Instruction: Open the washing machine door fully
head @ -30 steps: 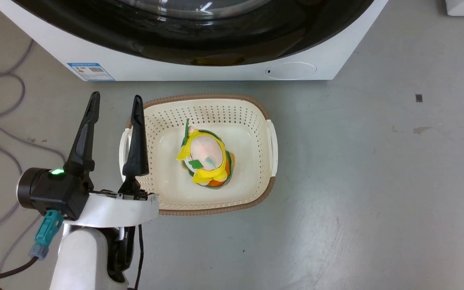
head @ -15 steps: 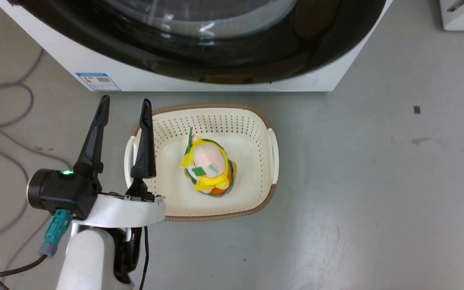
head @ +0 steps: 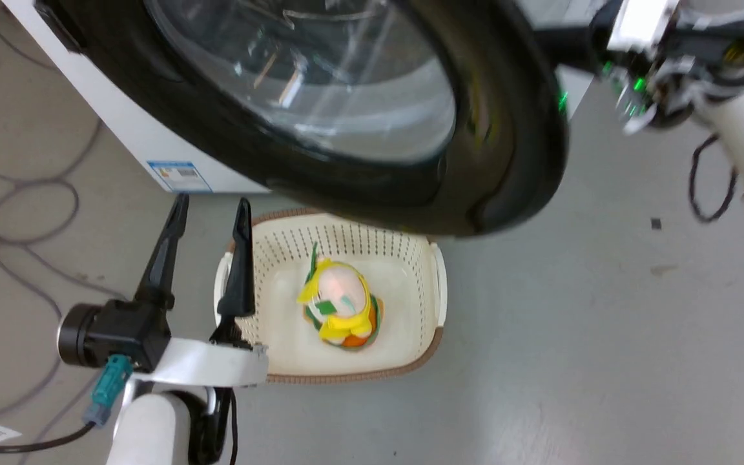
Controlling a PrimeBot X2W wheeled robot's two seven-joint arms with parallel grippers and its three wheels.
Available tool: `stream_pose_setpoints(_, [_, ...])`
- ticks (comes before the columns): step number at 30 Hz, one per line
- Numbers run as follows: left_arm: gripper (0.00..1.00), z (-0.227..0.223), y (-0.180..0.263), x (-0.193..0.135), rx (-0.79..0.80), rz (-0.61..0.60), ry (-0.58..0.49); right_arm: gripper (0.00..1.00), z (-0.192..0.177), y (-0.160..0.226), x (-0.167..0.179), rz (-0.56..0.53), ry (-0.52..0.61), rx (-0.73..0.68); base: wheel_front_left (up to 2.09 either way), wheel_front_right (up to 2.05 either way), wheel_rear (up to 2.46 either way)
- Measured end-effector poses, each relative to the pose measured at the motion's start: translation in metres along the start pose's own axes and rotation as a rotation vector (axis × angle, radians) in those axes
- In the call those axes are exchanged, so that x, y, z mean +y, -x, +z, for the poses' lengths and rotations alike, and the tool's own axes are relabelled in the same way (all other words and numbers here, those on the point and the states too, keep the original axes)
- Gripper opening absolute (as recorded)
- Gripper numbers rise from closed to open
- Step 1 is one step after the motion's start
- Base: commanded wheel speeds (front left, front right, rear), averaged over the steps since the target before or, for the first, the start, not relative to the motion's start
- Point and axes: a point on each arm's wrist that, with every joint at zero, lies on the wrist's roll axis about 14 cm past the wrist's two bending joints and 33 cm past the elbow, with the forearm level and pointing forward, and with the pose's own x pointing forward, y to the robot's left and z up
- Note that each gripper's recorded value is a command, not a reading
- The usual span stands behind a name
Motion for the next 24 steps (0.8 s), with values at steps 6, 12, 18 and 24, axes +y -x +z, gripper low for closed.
stream_pose_setpoints(6, [1.00, 0.003, 0.024, 0.002, 0.025, 0.012, -0.019, 0.00, -0.042, 0.007, 0.016, 0.063, 0.000, 0.067, 0.00, 0.00, 0.00])
stream_pose_setpoints(12, [1.00, 0.004, 0.047, 0.003, 0.046, 0.023, -0.029, 0.00, -0.089, 0.014, 0.032, 0.123, 0.017, 0.154, 0.00, 0.00, 0.00])
stream_pose_setpoints(18, [1.00, 0.008, 0.067, 0.003, 0.054, 0.028, -0.035, 0.00, -0.129, 0.021, 0.052, 0.186, 0.036, 0.226, 0.00, 0.00, 0.00])
stream_pose_setpoints(24, [1.00, 0.008, 0.085, 0.003, 0.064, 0.037, -0.035, 0.00, -0.169, 0.024, 0.073, 0.243, 0.066, 0.300, 0.00, 0.00, 0.00])
